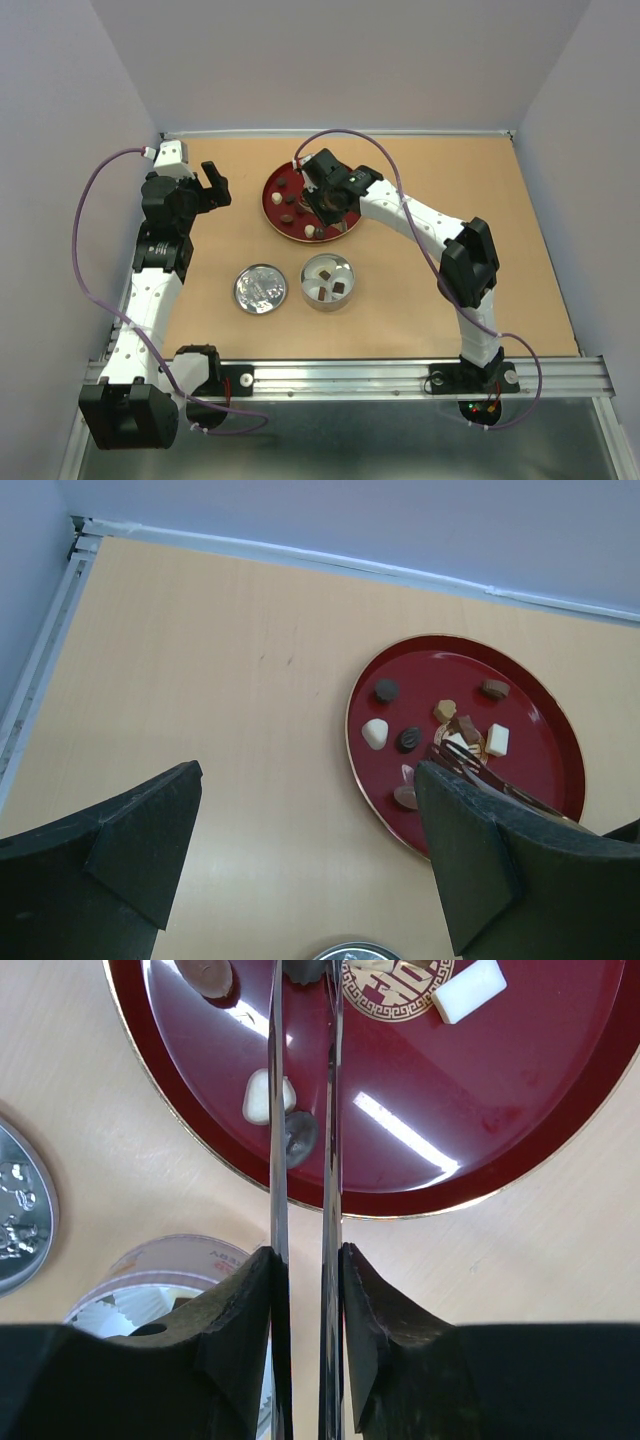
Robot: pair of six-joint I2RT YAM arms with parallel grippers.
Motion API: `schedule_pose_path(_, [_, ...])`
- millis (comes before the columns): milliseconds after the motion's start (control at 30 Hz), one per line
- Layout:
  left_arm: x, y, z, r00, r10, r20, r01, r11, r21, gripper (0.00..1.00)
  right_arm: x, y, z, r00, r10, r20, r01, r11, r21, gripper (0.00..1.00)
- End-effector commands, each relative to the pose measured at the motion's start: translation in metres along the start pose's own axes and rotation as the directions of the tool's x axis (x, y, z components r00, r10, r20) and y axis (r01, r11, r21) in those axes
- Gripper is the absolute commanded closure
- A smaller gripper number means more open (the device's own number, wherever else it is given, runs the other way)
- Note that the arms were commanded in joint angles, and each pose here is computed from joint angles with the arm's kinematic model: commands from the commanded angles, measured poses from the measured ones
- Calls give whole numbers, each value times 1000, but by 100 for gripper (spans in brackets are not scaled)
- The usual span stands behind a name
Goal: Pack the chocolate
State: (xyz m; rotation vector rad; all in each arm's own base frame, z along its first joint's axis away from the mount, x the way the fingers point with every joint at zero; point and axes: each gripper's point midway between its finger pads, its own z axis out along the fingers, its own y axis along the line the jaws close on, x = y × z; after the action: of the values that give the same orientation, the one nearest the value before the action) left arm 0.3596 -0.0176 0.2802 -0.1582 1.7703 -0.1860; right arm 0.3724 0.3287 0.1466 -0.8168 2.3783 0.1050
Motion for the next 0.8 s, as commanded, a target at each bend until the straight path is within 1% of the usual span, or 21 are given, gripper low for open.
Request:
schedule_pose_path(0, [-9,-1,1,999,8,32,-8,1000,8,1,-29,-5,-15,995,15,101,-14,1000,-7,69])
schedule_pose_path(133, [-9,-1,1,999,6,32,-7,1000,9,1,-33,-6,-30,992,20,126,-19,1000,-11,69])
schedule_pose_path(433, [-9,-1,1,999,8,32,-8,1000,8,1,-39,-5,-74,980,52,193,-39,997,-71,69])
schedule_pose_path(533, [-8,-1,1,1000,6,30,-6,1000,6,1,-30,-2,-80,982,53,181,-37,995,-94,69])
schedule_pose_path(567, [-9,0,1,1000,8,30,-8,1000,4,1,-29,-2,-87,980,56,189,-37,994,-103,69])
schedule_pose_path(700, [-9,0,1,999,8,32,-8,1000,3,1,-8,-2,-100,988,56,144,-39,992,-118,69])
schedule_pose_path(767, [-8,0,1,1000,8,30,-8,1000,4,1,-4,-4,-112,988,62,144,-44,992,-119,69])
